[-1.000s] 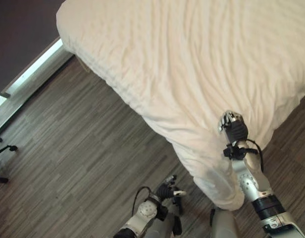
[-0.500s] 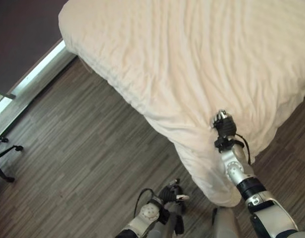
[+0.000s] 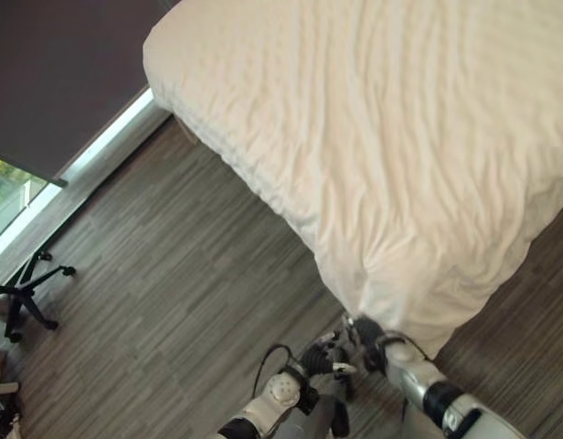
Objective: Making the bed.
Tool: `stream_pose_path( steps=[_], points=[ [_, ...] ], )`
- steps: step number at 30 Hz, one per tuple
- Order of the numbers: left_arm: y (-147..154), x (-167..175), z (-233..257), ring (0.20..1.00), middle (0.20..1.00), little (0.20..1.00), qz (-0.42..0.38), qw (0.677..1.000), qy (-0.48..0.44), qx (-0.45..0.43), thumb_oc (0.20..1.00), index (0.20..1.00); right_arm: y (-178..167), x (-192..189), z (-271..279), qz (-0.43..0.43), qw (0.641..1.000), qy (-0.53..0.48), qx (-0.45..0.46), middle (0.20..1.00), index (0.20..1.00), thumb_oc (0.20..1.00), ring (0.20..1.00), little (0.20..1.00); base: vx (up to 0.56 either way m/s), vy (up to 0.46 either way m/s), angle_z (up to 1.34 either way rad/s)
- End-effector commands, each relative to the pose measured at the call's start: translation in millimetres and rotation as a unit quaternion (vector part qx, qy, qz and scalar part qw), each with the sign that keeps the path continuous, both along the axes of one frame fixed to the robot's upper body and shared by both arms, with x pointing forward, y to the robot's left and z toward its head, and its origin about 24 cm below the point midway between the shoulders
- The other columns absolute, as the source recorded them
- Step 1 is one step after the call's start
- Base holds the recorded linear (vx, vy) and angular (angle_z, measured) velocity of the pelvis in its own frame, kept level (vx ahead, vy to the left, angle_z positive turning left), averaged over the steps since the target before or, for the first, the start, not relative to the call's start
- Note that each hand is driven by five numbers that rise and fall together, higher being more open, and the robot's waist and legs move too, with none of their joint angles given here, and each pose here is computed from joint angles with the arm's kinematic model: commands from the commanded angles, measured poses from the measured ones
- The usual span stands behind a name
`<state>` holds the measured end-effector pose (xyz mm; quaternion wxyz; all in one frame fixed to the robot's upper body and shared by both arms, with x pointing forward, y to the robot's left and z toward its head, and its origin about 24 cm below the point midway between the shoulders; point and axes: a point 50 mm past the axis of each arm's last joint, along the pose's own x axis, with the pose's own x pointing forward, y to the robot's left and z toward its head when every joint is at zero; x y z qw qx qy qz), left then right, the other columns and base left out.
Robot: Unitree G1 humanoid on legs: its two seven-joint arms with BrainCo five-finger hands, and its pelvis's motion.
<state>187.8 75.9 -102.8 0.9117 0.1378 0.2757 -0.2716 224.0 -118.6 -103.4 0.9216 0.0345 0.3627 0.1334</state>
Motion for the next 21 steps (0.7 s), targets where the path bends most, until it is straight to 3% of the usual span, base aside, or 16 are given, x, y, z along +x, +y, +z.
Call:
stream_pose_path(
  steps=[1,6,7,8,9,13,14,15,16,18,21],
  points=[
    [-7.5,22.3,11.4,1.0,1.0,1.0,-0.017,0.999,-0.034,0.0,1.0,1.0,5.5,49.7,39.8,-0.014,0.995,-0.097,0.02,0.2,0.2,0.2,0.2,0.2,0.0,0.0,0.0],
    [10.7,23.0,6.9,1.0,1.0,1.0,0.015,1.0,-0.018,0.001,1.0,1.0,-101.9,24.8,12.5,-0.145,0.982,-0.011,-0.117,0.2,0.2,0.2,0.2,0.2,0.0,-0.003,0.04],
    [10.7,23.3,7.1,1.0,1.0,1.0,0.015,1.0,-0.018,0.001,1.0,1.0,-101.9,25.1,12.7,-0.145,0.982,-0.012,-0.117,0.2,0.2,0.2,0.2,0.2,0.01,-0.002,0.11],
    [15.0,25.0,8.1,1.0,1.0,1.0,0.017,1.0,-0.019,-0.001,1.0,1.0,-140.7,4.7,7.0,-0.201,0.967,0.028,-0.153,0.2,0.2,0.2,0.2,0.2,0.0,-0.001,0.12],
    [15.0,25.0,8.1,1.0,1.0,1.0,0.017,1.0,-0.019,-0.001,1.0,1.0,-140.7,4.7,7.0,-0.201,0.967,0.028,-0.153,0.2,0.2,0.2,0.2,0.2,0.01,-0.006,0.14],
    [24.2,29.8,12.0,1.0,1.0,1.0,0.029,0.999,-0.02,-0.012,1.0,1.0,-205.6,-53.9,1.4,-0.316,0.926,0.088,-0.186,0.2,0.2,0.2,0.2,0.2,0.02,-0.012,0.1],
    [27.3,28.8,11.0,1.0,1.0,1.0,0.028,0.999,-0.015,-0.011,1.0,1.0,-221.6,-87.0,-3.9,-0.348,0.909,0.12,-0.194,0.2,0.2,0.2,0.2,0.2,0.02,-0.014,0.08],
    [27.0,28.3,10.8,1.0,1.0,1.0,0.028,0.999,-0.015,-0.011,1.0,1.0,-221.8,-87.7,-4.1,-0.348,0.909,0.121,-0.194,0.2,0.2,0.2,0.2,0.2,0.04,-0.031,0.08],
    [30.5,26.1,8.1,1.0,1.0,1.0,0.021,1.0,-0.008,-0.001,1.0,1.0,-232.2,-124.6,-10.3,-0.372,0.889,0.165,-0.208,0.2,0.2,0.2,0.2,0.2,0.03,-0.027,-0.03],
    [32.0,24.8,6.9,1.0,1.0,1.0,0.011,1.0,-0.006,0.007,1.0,1.0,-234.4,-161.8,-17.3,-0.37,0.875,0.219,-0.223,0.2,0.2,0.2,0.2,0.2,0.03,-0.022,-0.08],
    [32.6,25.6,7.9,1.0,1.0,1.0,0.003,1.0,-0.009,0.011,1.0,1.0,-232.4,-191.7,-22.3,-0.351,0.864,0.268,-0.241,0.2,0.2,0.2,0.2,0.2,0.02,-0.012,-0.11]
  ],
)
